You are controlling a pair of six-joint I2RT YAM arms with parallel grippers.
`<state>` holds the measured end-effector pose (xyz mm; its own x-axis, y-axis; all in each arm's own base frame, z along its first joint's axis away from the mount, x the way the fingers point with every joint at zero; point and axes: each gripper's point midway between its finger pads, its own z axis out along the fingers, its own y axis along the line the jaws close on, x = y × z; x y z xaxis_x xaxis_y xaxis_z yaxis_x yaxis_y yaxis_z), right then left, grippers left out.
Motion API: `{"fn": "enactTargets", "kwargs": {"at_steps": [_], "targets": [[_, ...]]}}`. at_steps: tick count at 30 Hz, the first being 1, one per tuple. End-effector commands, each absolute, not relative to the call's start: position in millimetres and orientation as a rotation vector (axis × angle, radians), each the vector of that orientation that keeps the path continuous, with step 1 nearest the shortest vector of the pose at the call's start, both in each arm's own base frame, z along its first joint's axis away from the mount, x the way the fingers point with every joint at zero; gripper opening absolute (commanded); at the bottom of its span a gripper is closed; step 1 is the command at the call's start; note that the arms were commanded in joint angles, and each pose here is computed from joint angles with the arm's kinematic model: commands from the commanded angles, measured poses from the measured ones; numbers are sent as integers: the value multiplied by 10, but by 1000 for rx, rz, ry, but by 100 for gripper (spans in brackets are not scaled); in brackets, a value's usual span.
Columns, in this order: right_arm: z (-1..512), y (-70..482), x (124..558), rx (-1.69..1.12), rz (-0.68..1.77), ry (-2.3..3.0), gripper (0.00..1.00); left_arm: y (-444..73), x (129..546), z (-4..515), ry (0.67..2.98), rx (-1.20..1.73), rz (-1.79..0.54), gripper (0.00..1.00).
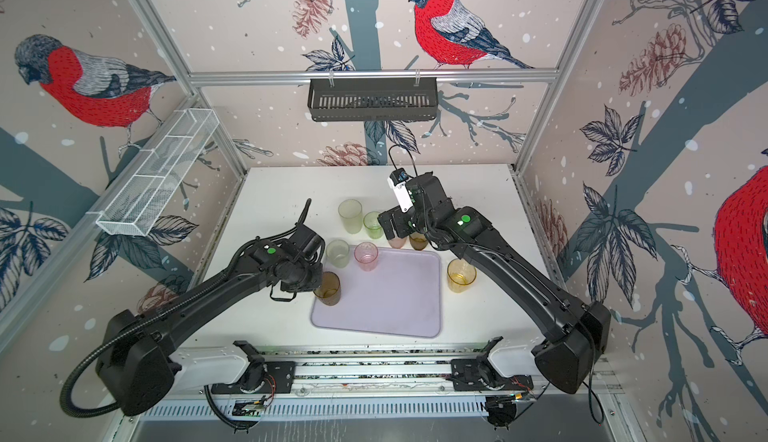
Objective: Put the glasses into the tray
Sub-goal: 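Open the left gripper to release the olive cup on the tray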
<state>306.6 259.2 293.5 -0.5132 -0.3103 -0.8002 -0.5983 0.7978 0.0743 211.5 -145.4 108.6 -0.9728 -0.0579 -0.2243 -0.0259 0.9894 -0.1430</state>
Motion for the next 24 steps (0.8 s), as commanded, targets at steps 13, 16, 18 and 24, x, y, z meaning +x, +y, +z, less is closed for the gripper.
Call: {"fn": "enactTargets", "kwargs": {"at_steps": [13,16,18,24], "targets": [[3033,2562,3069,-653,437,2109,100,-1417,2146,1268,2864,-107,-194,44],[3058,2552,3056,-647,441,2105,100,-1405,2140,1290,2859,-118,-197,46],[3067,2539,3042,-642,444,2104,100,-1402,2131,1308,2854,-124,-204,47],[3062,2503,2974,-619,471,2105,100,-1438,2164,1494,2807,-153,-266,49]]}}
